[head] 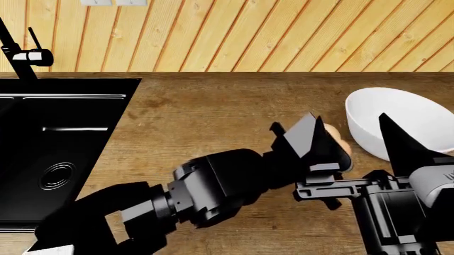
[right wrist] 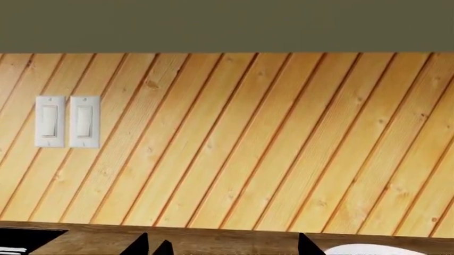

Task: Place the eggs and milk next to the bowl.

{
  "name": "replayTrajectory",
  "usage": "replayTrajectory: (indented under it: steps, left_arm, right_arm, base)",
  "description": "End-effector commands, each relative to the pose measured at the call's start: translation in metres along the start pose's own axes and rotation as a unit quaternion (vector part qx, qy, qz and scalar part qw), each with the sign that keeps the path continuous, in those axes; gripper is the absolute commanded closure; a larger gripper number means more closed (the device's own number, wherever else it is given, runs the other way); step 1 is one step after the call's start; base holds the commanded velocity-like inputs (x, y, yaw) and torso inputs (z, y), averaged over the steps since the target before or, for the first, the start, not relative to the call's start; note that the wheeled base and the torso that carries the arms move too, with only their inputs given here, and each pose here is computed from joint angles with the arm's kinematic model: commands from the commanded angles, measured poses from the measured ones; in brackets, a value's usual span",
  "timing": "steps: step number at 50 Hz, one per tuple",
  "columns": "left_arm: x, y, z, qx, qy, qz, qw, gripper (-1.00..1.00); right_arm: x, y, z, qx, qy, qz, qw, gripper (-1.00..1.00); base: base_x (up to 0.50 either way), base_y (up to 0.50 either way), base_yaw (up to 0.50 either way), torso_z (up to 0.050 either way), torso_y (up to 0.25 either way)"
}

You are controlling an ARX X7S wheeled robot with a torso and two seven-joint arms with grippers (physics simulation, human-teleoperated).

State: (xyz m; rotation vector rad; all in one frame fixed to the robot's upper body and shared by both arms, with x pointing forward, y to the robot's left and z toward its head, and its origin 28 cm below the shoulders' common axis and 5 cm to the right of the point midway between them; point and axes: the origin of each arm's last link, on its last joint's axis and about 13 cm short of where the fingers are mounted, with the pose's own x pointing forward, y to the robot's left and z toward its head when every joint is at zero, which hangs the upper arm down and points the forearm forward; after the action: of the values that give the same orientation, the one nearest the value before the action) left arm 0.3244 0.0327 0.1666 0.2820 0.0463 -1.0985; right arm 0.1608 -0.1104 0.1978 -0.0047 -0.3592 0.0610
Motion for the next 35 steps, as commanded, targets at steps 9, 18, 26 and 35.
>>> replayTrajectory:
  steps: [9,18,26,35]
  left_arm:
    - [0.004,-0.008,-0.007,-0.004,0.013,-0.010,1.000,1.00]
    - [0.004,-0.009,-0.004,-0.010,0.012,-0.012,1.000,-1.00]
    - [0.004,-0.010,-0.002,-0.012,0.009,-0.007,1.000,-1.00]
    - [0.003,-0.015,0.008,-0.012,-0.006,-0.004,1.000,-1.00]
  right_arm:
    - [-0.001,-0.001,-0.003,0.001,0.002,-0.003,1.000,-1.00]
    - [-0.001,-0.001,-0.004,0.003,0.002,-0.002,1.000,-1.00]
    - [-0.001,-0.001,-0.005,0.004,0.003,-0.002,1.000,-1.00]
    - [0.000,-0.001,-0.004,0.005,0.002,-0.001,1.000,-1.00]
  base:
    - [0.00,0.00,0.00,0.000,0.000]
    - [0.00,0.00,0.00,0.000,0.000]
    - [0.00,0.00,0.00,0.000,0.000]
    - [0.00,0.00,0.00,0.000,0.000]
